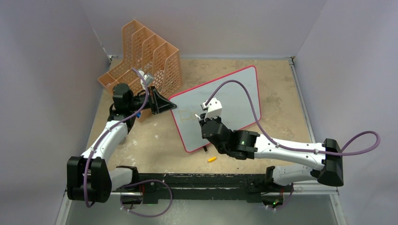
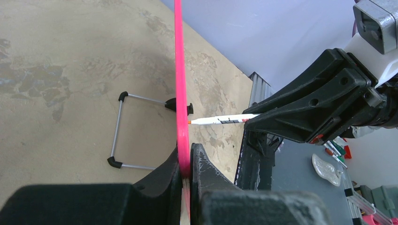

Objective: Write a sentence on the whiteboard

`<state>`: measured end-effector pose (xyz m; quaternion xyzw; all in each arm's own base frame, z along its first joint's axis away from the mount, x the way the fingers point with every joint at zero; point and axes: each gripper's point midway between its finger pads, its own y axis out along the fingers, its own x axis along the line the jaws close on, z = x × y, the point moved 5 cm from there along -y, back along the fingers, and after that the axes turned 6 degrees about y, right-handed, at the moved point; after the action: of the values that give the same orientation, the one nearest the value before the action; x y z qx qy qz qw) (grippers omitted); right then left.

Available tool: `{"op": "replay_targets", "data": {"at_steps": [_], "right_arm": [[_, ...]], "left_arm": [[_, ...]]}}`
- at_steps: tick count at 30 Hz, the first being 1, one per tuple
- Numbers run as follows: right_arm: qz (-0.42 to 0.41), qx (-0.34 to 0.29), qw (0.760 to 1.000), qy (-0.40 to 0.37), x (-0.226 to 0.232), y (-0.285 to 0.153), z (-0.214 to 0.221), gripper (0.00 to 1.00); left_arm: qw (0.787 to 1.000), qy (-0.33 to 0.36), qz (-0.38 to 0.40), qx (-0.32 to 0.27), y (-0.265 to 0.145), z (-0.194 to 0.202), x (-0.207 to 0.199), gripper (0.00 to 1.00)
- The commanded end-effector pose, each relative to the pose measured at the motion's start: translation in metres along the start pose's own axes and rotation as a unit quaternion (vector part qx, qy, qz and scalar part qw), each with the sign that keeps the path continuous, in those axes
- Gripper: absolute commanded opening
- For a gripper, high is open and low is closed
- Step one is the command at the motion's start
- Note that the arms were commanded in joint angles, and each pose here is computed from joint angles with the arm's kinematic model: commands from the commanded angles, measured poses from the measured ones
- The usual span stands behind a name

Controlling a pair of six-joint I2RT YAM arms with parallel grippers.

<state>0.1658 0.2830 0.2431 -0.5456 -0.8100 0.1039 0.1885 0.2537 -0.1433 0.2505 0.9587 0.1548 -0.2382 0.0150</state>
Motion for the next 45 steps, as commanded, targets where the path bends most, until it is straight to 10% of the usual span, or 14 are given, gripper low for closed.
{"op": "replay_targets", "data": {"at_steps": [1, 45], "right_arm": [[0.003, -0.025, 0.999, 0.024, 0.002, -0.003, -0.020, 0.00], [0.013, 0.022, 1.000, 0.006, -0.009, -0.009, -0.001, 0.00]], "left_arm": [[0.998, 0.054, 0.031, -0.001, 0.000, -0.011, -0.008, 0.00], [0.998, 0.055, 0.031, -0.001, 0.000, -0.012, -0.008, 0.00]]}}
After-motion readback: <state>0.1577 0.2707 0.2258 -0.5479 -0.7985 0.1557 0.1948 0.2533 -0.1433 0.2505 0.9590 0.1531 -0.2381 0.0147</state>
